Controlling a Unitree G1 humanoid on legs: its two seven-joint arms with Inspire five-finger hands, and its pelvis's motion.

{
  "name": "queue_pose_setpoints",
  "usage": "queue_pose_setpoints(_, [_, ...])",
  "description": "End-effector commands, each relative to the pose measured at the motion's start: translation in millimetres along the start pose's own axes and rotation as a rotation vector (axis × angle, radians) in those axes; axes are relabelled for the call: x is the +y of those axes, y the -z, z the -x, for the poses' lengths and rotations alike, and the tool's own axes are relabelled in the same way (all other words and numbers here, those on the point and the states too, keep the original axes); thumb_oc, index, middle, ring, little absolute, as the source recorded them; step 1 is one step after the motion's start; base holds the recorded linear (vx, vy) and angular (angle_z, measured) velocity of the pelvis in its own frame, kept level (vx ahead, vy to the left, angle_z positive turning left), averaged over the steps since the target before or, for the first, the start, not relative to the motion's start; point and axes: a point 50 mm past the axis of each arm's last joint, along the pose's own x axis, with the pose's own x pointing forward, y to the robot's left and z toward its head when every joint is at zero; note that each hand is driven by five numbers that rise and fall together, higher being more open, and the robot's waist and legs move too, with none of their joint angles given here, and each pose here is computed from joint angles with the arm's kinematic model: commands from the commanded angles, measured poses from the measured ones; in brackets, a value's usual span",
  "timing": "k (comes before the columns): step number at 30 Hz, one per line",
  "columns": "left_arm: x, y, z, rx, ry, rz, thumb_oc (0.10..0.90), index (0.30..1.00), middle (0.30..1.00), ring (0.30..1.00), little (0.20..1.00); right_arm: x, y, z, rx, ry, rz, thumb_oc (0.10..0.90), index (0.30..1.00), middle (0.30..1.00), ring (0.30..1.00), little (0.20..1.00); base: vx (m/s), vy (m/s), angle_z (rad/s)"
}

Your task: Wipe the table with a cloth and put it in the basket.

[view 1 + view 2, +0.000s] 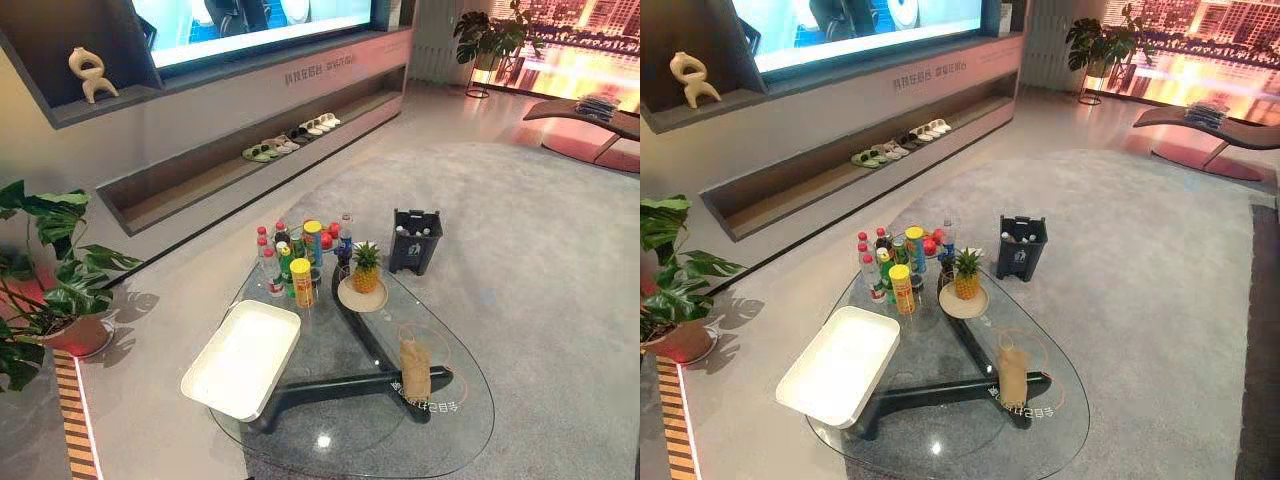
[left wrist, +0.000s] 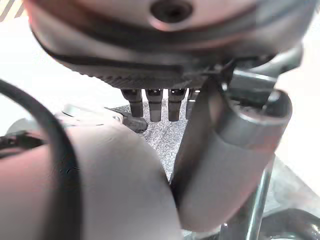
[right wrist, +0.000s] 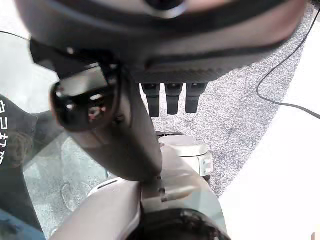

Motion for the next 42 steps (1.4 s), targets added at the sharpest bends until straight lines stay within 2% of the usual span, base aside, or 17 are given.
queue_pose_setpoints(1, [-7.5,-9.6,-1.8,-0.007,0.009,-0.003,0.800,0.900,0.900,0.900,0.900,21.1,-10.7,-1.3,0.018,-0.075,0.050,0.800,0.900,0.900,0.900,0.900,0.16,0.241,-0.09])
queue_pose_setpoints(18, [-7.6,-9.7,-1.8,-0.010,-0.002,-0.007,0.800,0.900,0.900,0.900,0.900,20.5,-9.7,-1.4,0.017,-0.078,0.020,0.800,0.900,0.900,0.900,0.900,0.00,0.000,0.00])
queue_pose_setpoints(30, [-9.0,-12.6,-2.0,-0.026,-0.014,-0.023,0.800,0.900,0.900,0.900,0.900,18.2,-30.0,-0.1,-0.088,-0.002,0.110,0.800,0.900,0.900,0.900,0.900,0.00,0.000,0.00])
queue_pose_setpoints(38, [0.8,-16.1,-0.6,-0.034,-0.032,-0.055,0.800,0.900,0.900,0.900,0.900,5.7,-60.9,6.6,-0.254,0.065,0.079,0.800,0.900,0.900,0.900,0.900,0.01,-0.014,-0.04])
queue_pose_setpoints(42, [1.2,-34.0,-0.3,-0.085,-0.038,-0.054,0.800,0.900,0.900,0.900,0.900,11.8,-101.9,18.5,-0.465,0.053,0.055,0.800,0.900,0.900,0.900,0.900,-0.11,-0.057,-0.01])
